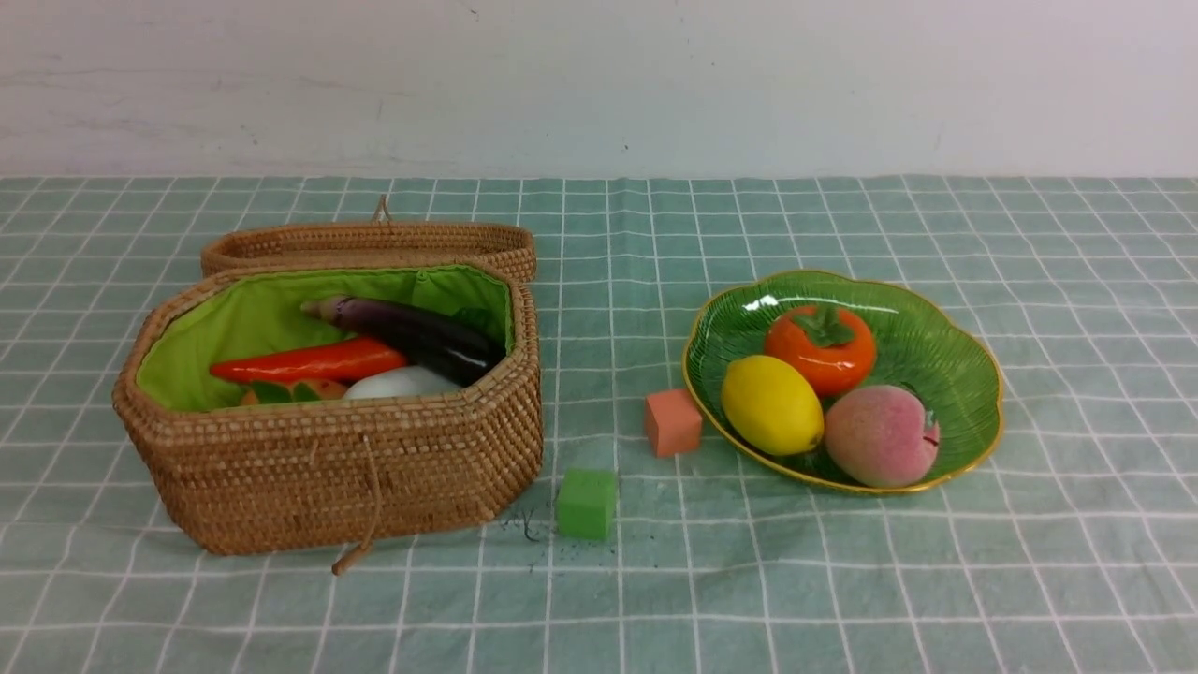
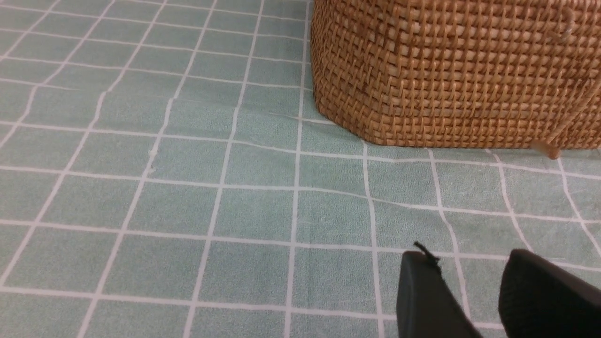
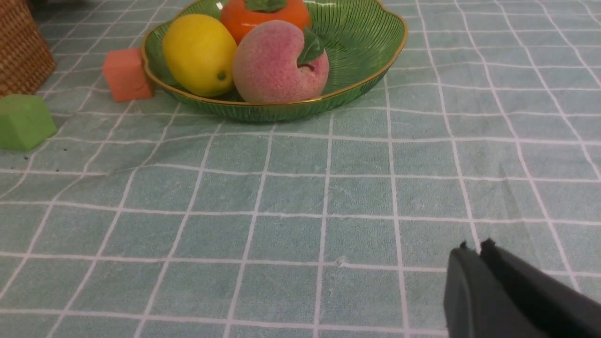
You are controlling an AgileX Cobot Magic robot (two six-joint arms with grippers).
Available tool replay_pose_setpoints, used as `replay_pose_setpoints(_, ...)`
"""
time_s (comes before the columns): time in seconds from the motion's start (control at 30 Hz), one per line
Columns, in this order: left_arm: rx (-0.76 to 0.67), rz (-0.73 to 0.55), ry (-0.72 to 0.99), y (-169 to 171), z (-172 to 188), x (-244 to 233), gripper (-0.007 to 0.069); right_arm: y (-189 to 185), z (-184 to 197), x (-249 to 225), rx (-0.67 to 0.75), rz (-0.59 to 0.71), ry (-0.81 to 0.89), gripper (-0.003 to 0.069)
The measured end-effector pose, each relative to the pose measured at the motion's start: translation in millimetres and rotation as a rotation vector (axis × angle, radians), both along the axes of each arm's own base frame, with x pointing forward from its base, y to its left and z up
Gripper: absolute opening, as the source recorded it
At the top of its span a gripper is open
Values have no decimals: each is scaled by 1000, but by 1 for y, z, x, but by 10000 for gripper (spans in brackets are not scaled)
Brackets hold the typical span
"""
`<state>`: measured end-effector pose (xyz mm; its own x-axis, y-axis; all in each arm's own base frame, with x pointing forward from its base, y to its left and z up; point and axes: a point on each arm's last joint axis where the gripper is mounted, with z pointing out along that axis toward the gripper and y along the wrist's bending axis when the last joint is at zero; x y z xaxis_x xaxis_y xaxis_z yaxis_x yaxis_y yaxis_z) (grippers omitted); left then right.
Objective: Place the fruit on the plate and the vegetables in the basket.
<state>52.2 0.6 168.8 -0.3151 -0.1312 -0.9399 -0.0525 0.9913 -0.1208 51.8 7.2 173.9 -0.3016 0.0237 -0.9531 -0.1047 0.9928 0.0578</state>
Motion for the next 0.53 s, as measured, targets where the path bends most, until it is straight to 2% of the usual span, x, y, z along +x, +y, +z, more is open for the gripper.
replay_pose_setpoints(0.53, 0, 0, 0, 0, 0, 0, 239, 0, 0, 0, 0, 0, 0, 35)
